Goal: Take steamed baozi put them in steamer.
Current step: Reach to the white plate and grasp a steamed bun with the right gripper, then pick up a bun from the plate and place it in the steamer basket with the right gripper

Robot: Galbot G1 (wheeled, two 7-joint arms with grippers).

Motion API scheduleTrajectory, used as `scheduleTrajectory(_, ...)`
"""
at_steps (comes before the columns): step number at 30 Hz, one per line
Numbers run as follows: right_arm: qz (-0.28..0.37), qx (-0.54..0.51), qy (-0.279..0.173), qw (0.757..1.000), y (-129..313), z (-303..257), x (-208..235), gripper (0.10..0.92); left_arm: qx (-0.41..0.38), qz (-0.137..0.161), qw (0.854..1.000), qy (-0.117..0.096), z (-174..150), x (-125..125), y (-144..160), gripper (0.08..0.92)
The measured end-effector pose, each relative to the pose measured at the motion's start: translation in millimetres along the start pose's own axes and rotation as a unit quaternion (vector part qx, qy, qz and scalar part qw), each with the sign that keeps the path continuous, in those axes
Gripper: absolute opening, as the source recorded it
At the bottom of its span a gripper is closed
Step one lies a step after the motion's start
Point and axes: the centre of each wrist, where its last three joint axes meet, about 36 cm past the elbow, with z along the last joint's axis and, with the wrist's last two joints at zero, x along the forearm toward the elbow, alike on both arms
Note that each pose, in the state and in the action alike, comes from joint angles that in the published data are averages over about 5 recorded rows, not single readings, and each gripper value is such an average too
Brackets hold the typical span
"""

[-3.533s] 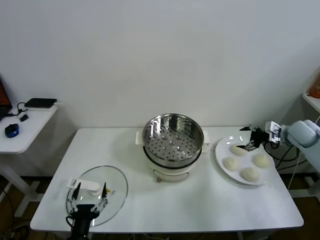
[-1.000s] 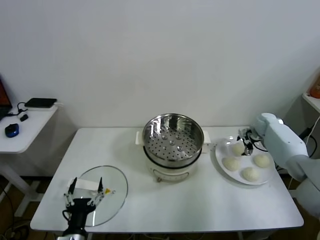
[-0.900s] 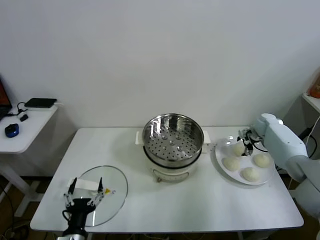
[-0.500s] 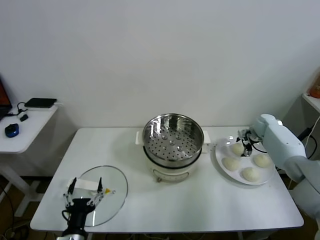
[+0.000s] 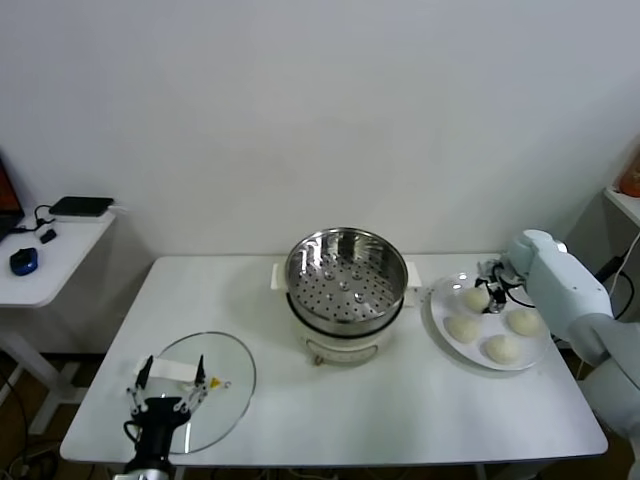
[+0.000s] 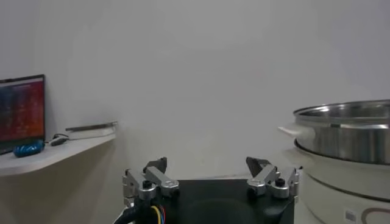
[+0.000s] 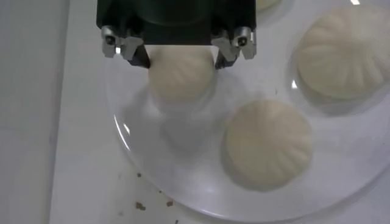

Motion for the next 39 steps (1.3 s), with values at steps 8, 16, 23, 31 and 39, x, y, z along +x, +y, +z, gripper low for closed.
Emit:
scheduleTrajectory(8, 0.005, 0.002, -0.006, 1.000, -2.8, -0.6, 4.4, 0.662, 0.000, 0.000, 1.000, -0.001, 0.0, 0.0, 0.0, 0.823)
scheduleTrajectory(16, 0.011, 0.023, -0.014, 1.000, -10.5, -1.9, 19.4, 0.660, -0.002, -0.004, 1.000, 0.000, 1.1, 1.9, 2.0, 0.823)
scheduleTrajectory(23, 0.022, 0.058, -0.023, 0.998, -20.9, -4.0, 40.3, 0.633, -0.002, -0.007, 1.000, 0.001, 1.4, 4.1, 2.7, 0.823)
scheduleTrajectory(31, 0.046, 0.111, -0.038, 0.992, -36.4, -15.9, 77.9, 0.619, -0.003, -0.008, 1.000, 0.001, 1.5, 5.2, 2.5, 0.823)
scheduleTrajectory(39, 0.075, 0.182, -0.053, 0.979, -49.5, -40.0, 133.1, 0.619, -0.005, -0.007, 1.000, 0.003, 3.1, 7.2, 2.5, 0.823)
